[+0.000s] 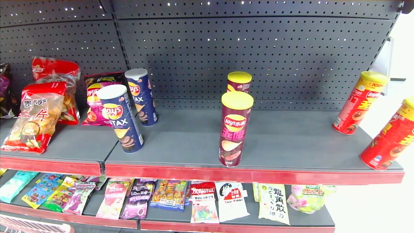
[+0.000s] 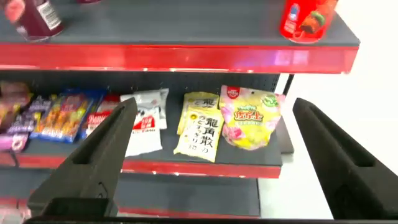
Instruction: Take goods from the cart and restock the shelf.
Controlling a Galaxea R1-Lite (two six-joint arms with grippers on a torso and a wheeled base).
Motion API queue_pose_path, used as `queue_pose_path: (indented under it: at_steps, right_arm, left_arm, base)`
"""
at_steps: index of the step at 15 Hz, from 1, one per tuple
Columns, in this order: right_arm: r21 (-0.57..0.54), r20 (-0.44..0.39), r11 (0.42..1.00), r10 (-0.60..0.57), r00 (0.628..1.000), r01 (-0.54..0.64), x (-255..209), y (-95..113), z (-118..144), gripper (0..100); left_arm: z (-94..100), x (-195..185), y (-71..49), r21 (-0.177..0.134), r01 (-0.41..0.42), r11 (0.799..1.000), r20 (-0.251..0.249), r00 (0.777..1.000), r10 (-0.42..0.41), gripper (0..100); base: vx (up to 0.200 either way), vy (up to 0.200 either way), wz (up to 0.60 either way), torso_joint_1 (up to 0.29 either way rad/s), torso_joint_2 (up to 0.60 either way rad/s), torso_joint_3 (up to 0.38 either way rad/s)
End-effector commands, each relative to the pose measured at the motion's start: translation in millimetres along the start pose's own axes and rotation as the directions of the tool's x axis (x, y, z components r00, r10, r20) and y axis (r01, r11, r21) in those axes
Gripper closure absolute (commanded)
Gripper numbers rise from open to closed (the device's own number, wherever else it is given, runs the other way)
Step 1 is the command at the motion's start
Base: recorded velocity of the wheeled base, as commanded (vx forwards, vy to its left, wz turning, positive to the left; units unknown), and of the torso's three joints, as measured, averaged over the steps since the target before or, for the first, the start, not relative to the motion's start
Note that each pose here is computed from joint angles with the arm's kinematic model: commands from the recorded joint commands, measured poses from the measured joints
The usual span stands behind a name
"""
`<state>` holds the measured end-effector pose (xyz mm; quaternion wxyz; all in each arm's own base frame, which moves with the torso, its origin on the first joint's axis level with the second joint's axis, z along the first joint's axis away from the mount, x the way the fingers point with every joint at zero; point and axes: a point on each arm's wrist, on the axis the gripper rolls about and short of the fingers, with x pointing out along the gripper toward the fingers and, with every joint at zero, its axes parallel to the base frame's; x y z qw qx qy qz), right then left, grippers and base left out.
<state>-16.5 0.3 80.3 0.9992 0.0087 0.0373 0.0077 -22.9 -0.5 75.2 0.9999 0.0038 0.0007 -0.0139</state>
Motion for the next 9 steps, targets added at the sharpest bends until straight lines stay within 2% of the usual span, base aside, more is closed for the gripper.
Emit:
queue_pose_path:
  at_steps: [1, 9]
  right_arm:
    - [-0.009, 0.076, 1.000, 0.004, 0.997, -0.003, -5.8, 0.0, -5.0, 0]
    - [-0.014, 0.076, 1.000, -0.013, 0.997, 0.014, -5.8, -0.3, -4.9, 0]
  left_arm:
    - [-0.1, 0.1, 0.0, 0.000, 0.000, 1.000, -0.002, 1.000, 0.000, 0]
    - [-0.1, 0.1, 0.0, 0.000, 0.000, 1.000, -0.002, 1.000, 0.000, 0]
  base:
    - [0.000, 0.000, 0.00, 0.000, 0.00, 0.000]
    - [0.000, 0.000, 0.00, 0.000, 0.00, 0.000]
